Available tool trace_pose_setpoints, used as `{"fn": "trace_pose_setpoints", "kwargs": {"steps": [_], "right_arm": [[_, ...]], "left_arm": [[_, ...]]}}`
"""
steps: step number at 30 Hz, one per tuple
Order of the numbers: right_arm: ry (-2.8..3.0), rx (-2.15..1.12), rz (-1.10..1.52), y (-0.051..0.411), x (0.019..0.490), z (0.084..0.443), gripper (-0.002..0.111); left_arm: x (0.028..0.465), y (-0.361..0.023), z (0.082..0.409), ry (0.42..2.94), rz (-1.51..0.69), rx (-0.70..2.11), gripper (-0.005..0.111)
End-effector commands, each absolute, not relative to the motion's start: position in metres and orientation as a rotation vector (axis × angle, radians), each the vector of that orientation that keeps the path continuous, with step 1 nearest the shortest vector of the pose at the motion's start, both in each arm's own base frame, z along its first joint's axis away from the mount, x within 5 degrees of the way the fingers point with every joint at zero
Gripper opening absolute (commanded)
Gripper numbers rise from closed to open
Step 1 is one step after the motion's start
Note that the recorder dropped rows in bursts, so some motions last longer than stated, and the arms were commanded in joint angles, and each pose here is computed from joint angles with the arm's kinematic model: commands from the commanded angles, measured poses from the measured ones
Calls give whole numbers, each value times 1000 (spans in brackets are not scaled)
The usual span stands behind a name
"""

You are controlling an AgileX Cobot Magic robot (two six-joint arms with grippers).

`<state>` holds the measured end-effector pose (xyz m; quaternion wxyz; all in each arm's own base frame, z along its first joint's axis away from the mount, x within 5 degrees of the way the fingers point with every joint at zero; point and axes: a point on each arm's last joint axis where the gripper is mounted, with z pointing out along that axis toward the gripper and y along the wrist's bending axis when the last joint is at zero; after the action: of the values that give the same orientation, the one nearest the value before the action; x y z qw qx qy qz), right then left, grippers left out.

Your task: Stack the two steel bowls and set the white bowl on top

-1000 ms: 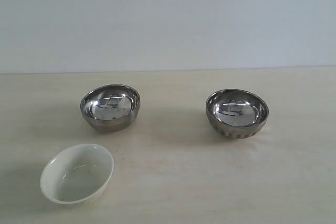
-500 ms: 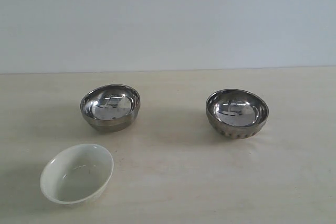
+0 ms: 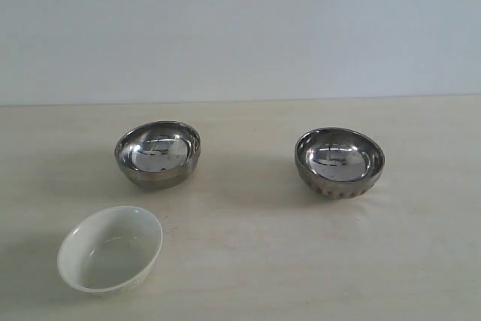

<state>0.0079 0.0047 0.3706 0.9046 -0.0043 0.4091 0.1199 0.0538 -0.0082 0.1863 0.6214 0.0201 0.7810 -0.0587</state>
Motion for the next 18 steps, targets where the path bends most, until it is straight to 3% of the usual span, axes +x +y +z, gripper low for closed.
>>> {"fn": "trace_pose_setpoints", "kwargs": {"steps": [1,10,18], "right_arm": [[1227,40,174,2,42,376,0],[1828,44,147,10,127,383,0],[2030,-94,525,46,192,366,0]], "left_arm": [[54,-8,185,1796,-132,46,32],[54,-8,185,1796,-132,46,32],[54,-8,185,1796,-132,46,32]]}}
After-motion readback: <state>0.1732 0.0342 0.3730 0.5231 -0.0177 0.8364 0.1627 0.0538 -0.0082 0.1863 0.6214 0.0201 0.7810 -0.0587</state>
